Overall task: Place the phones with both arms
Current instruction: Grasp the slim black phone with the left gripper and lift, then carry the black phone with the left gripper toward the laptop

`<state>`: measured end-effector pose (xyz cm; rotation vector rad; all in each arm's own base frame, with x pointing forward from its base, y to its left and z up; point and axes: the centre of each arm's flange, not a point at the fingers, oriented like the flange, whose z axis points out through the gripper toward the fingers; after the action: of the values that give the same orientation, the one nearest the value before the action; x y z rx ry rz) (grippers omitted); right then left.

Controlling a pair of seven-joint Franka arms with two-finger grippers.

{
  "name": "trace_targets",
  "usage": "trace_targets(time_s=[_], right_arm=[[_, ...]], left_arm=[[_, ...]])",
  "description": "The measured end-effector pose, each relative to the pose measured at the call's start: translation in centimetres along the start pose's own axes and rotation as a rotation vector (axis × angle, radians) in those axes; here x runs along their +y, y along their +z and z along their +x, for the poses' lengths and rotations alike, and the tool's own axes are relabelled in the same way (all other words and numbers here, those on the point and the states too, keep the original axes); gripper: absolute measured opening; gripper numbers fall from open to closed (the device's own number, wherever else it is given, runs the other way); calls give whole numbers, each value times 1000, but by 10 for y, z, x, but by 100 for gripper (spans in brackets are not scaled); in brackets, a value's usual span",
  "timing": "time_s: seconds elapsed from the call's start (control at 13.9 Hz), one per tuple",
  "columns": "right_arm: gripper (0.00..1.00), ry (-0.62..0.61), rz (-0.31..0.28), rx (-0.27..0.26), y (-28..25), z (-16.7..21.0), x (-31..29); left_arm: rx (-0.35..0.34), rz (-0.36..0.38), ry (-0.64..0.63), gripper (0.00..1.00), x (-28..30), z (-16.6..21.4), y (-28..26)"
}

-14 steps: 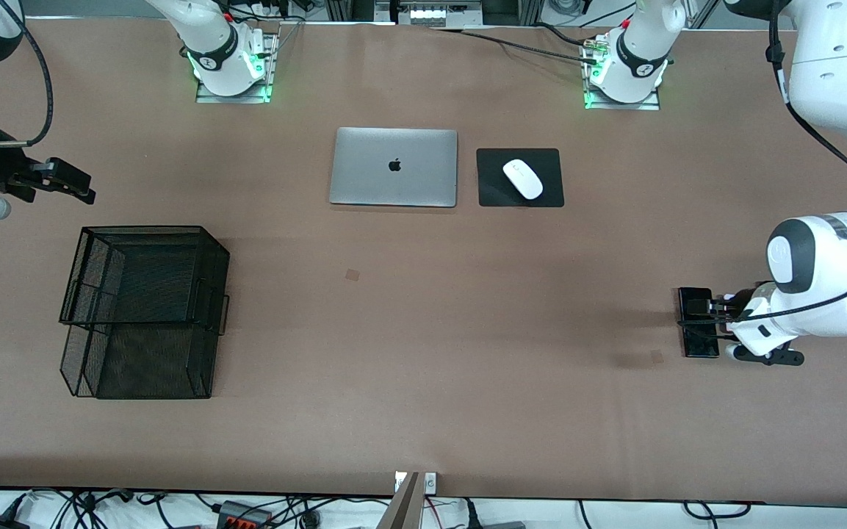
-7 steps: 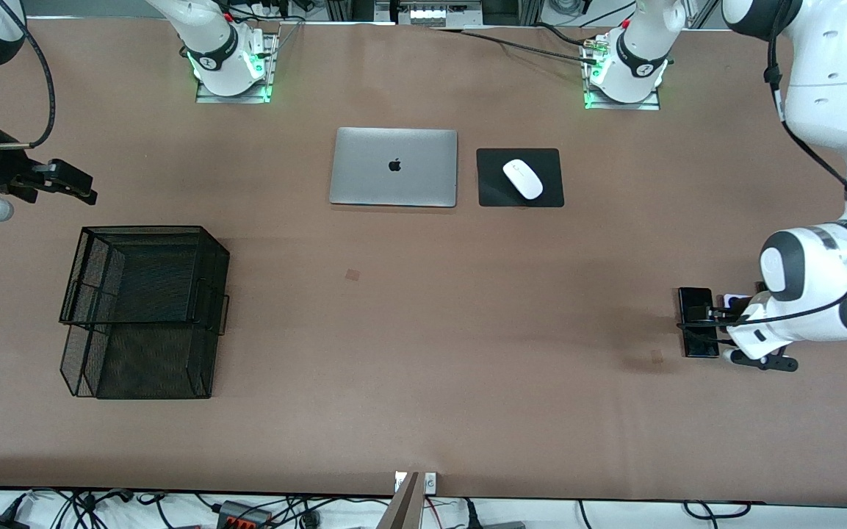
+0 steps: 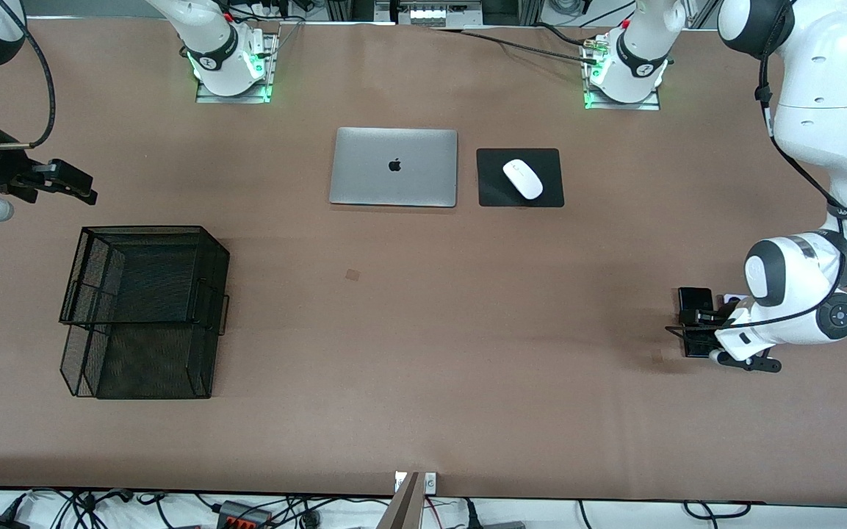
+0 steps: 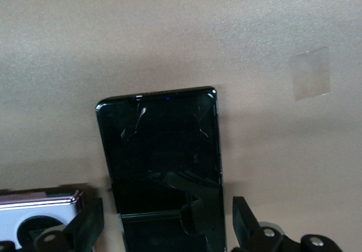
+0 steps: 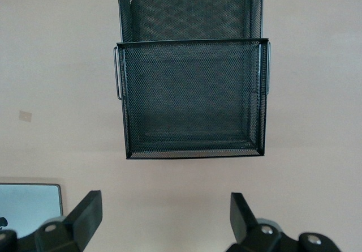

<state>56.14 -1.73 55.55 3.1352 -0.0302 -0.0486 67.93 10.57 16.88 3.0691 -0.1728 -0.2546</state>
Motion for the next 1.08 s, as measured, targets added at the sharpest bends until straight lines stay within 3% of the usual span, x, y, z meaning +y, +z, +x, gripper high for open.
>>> trace_targets(time_s=[0.29,0.43,0.72,0.86,1.08], right_arm=[[100,0,0,0,0,0,0],[100,0,0,0,0,0,0],[100,0,0,-1,0,0,0],[100,0,0,-1,1,0,0],[100,1,0,-3,2,0,0]], left_arm=[[-2,-8,5,96,0,0,3],[-2,-10,8,80,2,1,3],[-38,-39,-1,79,21,3,3],[-103,-66,-70,79,55,5,-4],[-171,-117,-187,79,154,11,-37]])
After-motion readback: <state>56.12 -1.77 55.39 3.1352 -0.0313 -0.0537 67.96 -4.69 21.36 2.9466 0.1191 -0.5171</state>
